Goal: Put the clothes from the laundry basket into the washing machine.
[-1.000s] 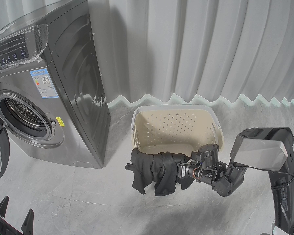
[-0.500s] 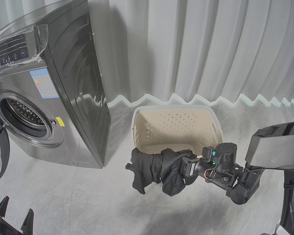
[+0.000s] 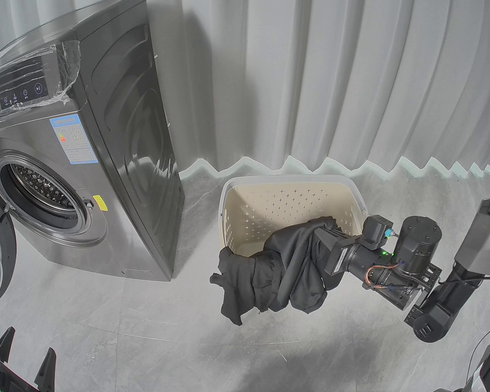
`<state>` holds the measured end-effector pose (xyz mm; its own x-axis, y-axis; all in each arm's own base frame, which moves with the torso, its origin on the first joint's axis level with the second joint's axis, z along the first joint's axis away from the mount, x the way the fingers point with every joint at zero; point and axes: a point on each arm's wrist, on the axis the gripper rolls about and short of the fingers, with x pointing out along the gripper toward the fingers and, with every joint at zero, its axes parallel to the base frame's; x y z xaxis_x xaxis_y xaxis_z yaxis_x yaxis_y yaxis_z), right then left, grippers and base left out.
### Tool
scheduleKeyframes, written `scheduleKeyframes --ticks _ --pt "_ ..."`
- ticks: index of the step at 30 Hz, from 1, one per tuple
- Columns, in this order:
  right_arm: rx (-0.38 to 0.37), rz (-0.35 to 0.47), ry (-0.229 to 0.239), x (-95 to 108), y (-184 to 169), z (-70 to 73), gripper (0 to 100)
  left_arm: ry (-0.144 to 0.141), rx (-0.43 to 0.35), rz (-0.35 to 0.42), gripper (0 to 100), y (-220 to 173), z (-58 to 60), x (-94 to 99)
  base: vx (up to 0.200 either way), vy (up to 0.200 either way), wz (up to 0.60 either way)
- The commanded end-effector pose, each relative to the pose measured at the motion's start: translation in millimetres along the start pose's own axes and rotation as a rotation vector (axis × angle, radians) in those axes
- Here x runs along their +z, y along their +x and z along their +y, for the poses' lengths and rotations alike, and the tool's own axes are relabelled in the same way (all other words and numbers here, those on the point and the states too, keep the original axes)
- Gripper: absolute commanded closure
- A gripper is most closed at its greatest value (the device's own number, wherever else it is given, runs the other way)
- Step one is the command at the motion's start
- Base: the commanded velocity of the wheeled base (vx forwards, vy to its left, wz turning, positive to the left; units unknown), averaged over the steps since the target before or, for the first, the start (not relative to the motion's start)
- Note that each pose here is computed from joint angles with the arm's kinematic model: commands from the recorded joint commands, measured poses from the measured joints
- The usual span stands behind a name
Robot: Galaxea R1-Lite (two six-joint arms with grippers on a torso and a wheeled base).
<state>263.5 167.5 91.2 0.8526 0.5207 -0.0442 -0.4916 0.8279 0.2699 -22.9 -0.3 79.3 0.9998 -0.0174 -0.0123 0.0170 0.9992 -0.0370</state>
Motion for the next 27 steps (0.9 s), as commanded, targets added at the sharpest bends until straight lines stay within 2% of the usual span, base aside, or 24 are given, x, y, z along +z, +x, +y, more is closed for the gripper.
scheduleKeyframes --ticks 1,3,4,8,15,18,23,27 --pt "0.057 -0.117 -0.051 32.6 -21.7 19.2 100 0.000 0.000 -0.006 0 -0.5 0.1 -3.1 0.000 0.000 0.00" --pt "0.063 -0.141 -0.093 40.9 -28.6 22.6 100 0.000 0.000 -0.006 0 -0.5 0.1 -3.1 0.000 0.000 0.00" --pt "0.063 -0.140 -0.095 40.9 -29.0 22.5 100 0.000 0.000 -0.006 0 -0.5 0.1 -3.1 0.000 0.000 0.00" --pt "0.022 -0.221 -0.128 61.0 -39.9 27.1 100 -0.003 0.002 -0.006 0 -0.5 0.1 -3.1 0.000 0.000 0.00" --pt "0.000 -0.270 -0.123 94.3 -58.6 32.7 100 -0.005 0.002 -0.006 0 -0.5 0.1 -3.1 0.000 0.000 0.00" --pt "-0.068 -0.286 -0.112 104.0 -60.9 35.6 100 -0.005 0.002 -0.006 0 -0.5 0.1 -3.1 0.000 0.000 0.00" --pt "-0.106 -0.283 -0.108 104.1 -62.3 34.7 100 -0.005 0.005 -0.006 0 -0.5 0.2 -3.1 0.000 0.000 0.00" --pt "-0.106 -0.281 -0.108 103.7 -61.5 34.6 100 -0.005 0.006 -0.006 0 -0.5 0.3 -3.1 -0.200 0.000 0.00"
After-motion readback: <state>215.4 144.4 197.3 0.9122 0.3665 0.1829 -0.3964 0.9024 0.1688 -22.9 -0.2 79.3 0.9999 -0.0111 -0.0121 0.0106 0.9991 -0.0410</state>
